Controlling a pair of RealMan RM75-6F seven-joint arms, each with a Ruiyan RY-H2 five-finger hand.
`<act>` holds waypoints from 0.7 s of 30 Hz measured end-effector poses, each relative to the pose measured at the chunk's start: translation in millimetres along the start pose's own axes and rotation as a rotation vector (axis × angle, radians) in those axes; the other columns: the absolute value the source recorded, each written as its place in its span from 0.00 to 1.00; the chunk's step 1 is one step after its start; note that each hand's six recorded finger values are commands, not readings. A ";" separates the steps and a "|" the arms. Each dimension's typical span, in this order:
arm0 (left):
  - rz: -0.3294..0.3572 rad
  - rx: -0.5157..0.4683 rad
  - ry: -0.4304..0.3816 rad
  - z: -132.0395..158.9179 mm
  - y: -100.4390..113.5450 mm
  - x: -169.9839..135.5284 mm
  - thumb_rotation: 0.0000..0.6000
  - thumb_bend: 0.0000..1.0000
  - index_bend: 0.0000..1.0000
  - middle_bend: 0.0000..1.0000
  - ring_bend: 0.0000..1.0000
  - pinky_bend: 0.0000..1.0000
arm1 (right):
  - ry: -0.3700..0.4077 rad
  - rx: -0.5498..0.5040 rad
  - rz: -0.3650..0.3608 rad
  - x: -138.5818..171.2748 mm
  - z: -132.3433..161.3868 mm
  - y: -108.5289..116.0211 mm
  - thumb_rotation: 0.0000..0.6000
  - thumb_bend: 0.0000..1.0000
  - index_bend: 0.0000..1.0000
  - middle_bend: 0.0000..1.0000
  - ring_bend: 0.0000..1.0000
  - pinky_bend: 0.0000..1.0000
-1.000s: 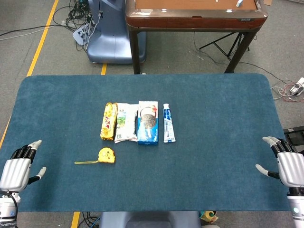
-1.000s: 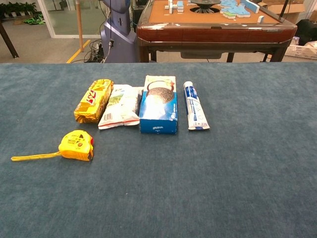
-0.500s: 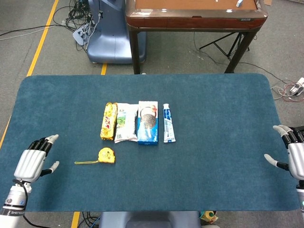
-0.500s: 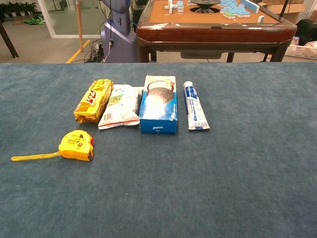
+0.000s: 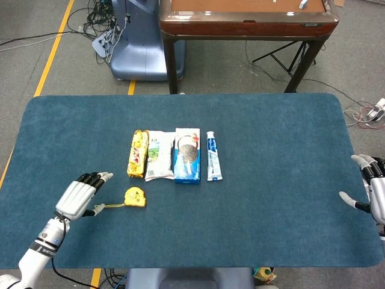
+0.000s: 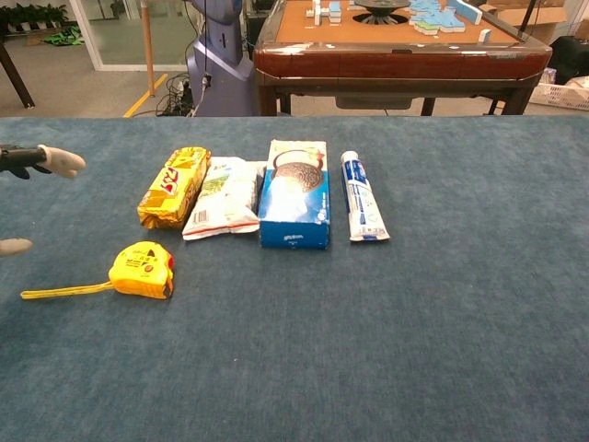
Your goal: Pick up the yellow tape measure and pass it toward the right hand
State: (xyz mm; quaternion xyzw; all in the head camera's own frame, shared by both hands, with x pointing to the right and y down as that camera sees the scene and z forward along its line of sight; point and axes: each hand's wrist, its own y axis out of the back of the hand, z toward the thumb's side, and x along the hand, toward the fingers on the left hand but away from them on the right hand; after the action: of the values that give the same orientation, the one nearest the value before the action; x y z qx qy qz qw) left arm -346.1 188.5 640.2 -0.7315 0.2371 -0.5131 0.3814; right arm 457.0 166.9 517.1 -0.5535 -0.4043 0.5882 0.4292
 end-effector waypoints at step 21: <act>-0.174 0.055 -0.093 62.0 -34.4 57.5 1.00 0.25 0.09 0.14 0.16 0.18 | -0.046 -0.029 0.045 15.5 -16.8 -15.8 1.00 0.08 0.21 0.24 0.20 0.26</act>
State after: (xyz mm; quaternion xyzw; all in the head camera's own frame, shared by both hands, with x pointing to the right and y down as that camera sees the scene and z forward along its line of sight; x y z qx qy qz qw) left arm -269.1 186.1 689.2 -0.7616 0.1408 -0.5161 0.3658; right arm 474.4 186.4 526.4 -0.5549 -0.4100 0.6044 0.3983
